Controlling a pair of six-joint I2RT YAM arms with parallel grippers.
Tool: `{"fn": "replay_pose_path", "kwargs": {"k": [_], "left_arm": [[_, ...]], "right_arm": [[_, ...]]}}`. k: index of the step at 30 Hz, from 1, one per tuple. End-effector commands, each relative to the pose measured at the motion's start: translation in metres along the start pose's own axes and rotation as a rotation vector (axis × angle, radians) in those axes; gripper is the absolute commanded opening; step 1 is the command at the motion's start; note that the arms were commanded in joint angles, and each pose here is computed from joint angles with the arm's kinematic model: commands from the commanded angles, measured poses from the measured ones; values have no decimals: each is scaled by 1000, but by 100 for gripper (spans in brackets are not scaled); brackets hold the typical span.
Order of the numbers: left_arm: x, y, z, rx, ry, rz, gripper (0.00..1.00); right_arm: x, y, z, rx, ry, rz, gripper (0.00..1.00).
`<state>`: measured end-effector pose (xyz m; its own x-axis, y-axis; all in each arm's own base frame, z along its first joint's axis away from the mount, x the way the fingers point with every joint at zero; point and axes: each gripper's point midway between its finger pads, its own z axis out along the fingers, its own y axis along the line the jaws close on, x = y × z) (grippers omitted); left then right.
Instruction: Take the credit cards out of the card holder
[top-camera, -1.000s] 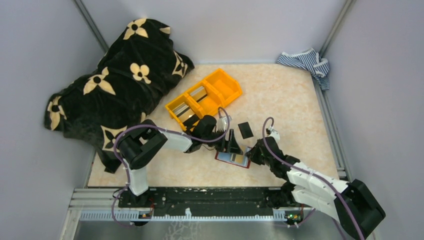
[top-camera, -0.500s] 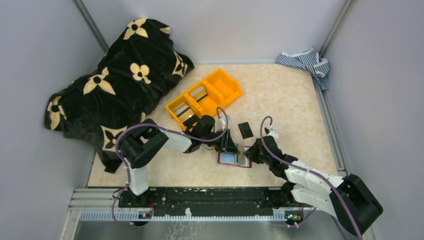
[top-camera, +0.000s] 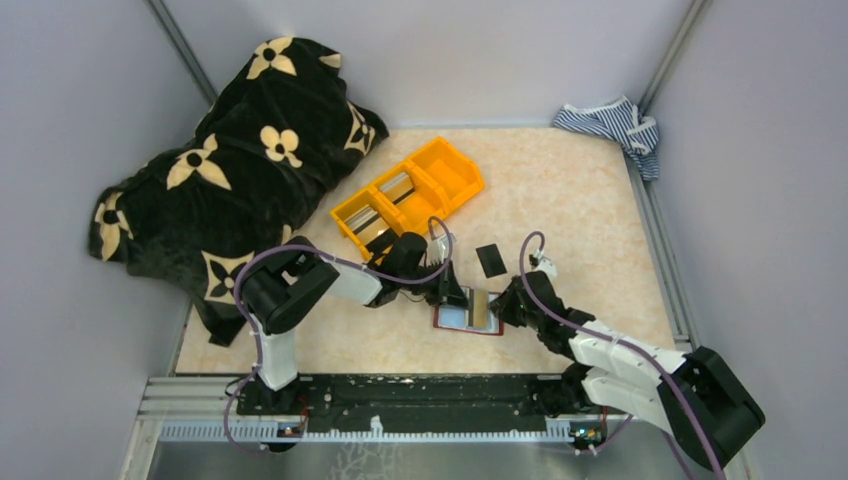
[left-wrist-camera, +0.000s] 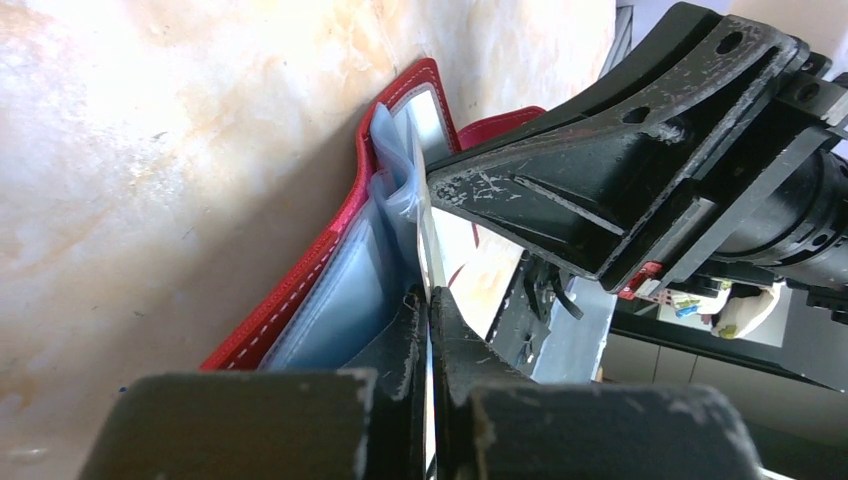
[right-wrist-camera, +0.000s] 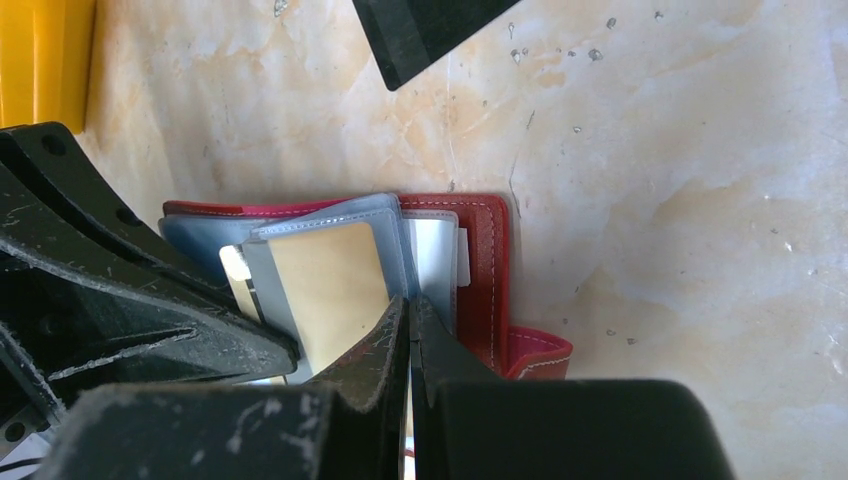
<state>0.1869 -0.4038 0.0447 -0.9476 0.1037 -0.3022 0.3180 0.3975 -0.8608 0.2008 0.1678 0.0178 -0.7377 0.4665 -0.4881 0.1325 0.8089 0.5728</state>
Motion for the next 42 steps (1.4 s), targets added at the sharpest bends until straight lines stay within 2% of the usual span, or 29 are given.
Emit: {"fn": "replay_pose_path", "kwargs": {"k": [1,6,13,25,33,42], "left_arm": [[-6,-12,-4,32,-23,92,0],[-4,6,-9,23,-6,67,0],[-10,11,-14,56,-12,58,0],[-8,20,-13,34,16,49,0],[-11,24,-17,10,2,41,21],[-15,23,-25,28,-25,19,24]], "right_arm": [[18,-21,1,62,69,-37,0],[-6,0,-5,6,-6,-85,0],[-44,44,-19,-102,-115,-149,0],[-23,57,2,-174,-16,-159,0],[-2,40,10,-155,42,-128,0],[4,27,9,-118,48,-113,0]]}}
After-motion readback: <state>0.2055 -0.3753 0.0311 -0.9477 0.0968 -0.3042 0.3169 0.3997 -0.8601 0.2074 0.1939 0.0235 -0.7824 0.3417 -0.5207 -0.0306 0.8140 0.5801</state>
